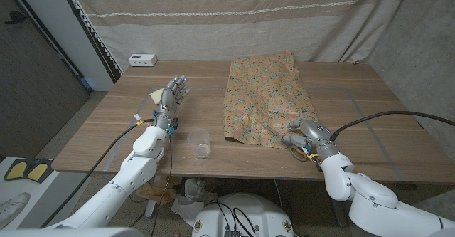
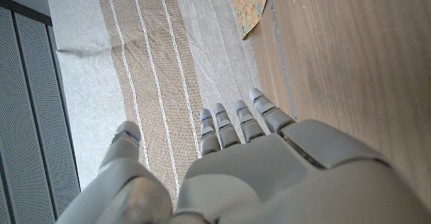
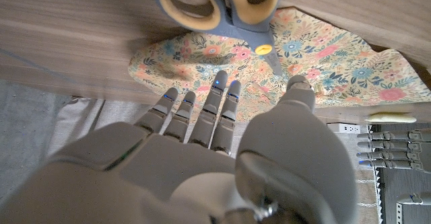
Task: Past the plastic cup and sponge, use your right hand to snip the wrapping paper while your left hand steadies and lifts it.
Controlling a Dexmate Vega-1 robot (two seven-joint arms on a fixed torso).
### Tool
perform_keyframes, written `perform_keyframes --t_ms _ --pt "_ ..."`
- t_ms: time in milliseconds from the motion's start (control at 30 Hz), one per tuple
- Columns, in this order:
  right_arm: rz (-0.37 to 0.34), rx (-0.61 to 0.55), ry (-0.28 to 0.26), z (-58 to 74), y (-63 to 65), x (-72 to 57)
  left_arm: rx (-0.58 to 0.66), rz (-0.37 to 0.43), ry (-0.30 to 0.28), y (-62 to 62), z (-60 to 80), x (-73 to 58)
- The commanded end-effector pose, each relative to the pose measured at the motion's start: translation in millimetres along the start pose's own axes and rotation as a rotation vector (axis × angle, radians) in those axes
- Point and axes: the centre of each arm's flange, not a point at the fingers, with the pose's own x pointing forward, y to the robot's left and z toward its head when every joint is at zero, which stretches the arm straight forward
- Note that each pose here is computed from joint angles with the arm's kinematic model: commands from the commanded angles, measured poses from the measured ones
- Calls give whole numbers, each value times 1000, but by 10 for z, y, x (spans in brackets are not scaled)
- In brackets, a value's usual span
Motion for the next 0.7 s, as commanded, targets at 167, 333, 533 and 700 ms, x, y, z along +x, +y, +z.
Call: perform_keyframes --t_ms 167,333,533,700 --pt "19 -35 2 19 129 -1 4 4 6 29 -6 -38" --pt "16 -43 6 10 134 -8 4 6 6 37 -8 -55" --pt "18 -52 13 1 155 -19 1 10 7 44 -22 -70" --pt "16 -63 19 -4 163 -19 -1 8 7 45 -27 -71"
